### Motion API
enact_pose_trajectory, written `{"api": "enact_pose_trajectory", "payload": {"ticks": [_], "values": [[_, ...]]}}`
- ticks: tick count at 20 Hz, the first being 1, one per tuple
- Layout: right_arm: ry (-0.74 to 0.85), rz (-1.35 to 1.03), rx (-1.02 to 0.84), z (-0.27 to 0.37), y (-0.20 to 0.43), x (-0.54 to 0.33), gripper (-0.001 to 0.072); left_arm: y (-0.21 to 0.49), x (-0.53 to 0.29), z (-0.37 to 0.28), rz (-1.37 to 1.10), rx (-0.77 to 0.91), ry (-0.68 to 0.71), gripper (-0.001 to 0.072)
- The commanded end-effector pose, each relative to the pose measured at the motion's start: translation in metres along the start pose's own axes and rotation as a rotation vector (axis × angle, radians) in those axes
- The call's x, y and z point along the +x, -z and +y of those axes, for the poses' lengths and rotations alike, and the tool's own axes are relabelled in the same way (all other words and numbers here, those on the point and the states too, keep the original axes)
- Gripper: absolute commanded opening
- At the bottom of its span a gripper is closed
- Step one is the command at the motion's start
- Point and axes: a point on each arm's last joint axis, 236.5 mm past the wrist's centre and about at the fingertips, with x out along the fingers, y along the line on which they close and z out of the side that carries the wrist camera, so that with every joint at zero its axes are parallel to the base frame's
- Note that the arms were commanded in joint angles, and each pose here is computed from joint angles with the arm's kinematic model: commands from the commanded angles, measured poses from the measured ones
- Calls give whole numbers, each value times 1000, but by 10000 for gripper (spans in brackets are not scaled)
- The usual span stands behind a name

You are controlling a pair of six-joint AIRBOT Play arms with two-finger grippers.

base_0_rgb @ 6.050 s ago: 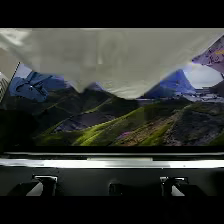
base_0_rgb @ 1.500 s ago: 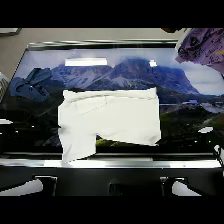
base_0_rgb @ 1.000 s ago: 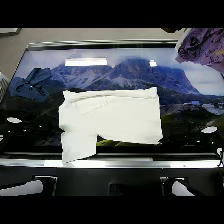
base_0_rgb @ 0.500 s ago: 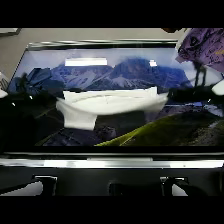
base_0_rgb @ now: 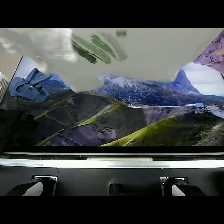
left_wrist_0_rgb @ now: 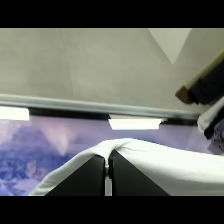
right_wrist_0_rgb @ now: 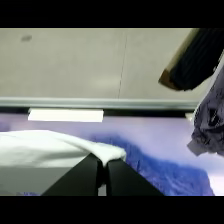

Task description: Fold the clothes and pants, and hang the long-sleeved shirts on hangers.

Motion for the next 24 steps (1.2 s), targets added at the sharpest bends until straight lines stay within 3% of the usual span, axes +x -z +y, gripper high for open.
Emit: {"api": "enact_pose_trajectory", "payload": {"ticks": [1, 5, 8, 10, 16, 20, 24], "values": [[33, -185, -15, 14, -45, -94, 26, -35, -101, -13, -179, 53, -154, 11], [35, -193, 12, 17, -44, -112, 26, -30, -143, -3, -210, 23, -267, 11], [-9, 5, 96, 17, 1, -62, 26, 6, -110, 11, -42, 19, -262, 10], [-50, 230, 173, 16, 59, -8, 26, 53, -65, 23, 154, -5, -213, 11], [36, 822, 239, -40, 263, 141, 27, 258, 75, 112, 733, -166, -157, 11], [64, 1048, 310, -62, 389, 209, 27, 365, 163, 155, 848, -240, -173, 11], [112, 1076, 376, -78, 462, 256, 26, 429, 221, 174, 865, -250, -190, 12]]}}
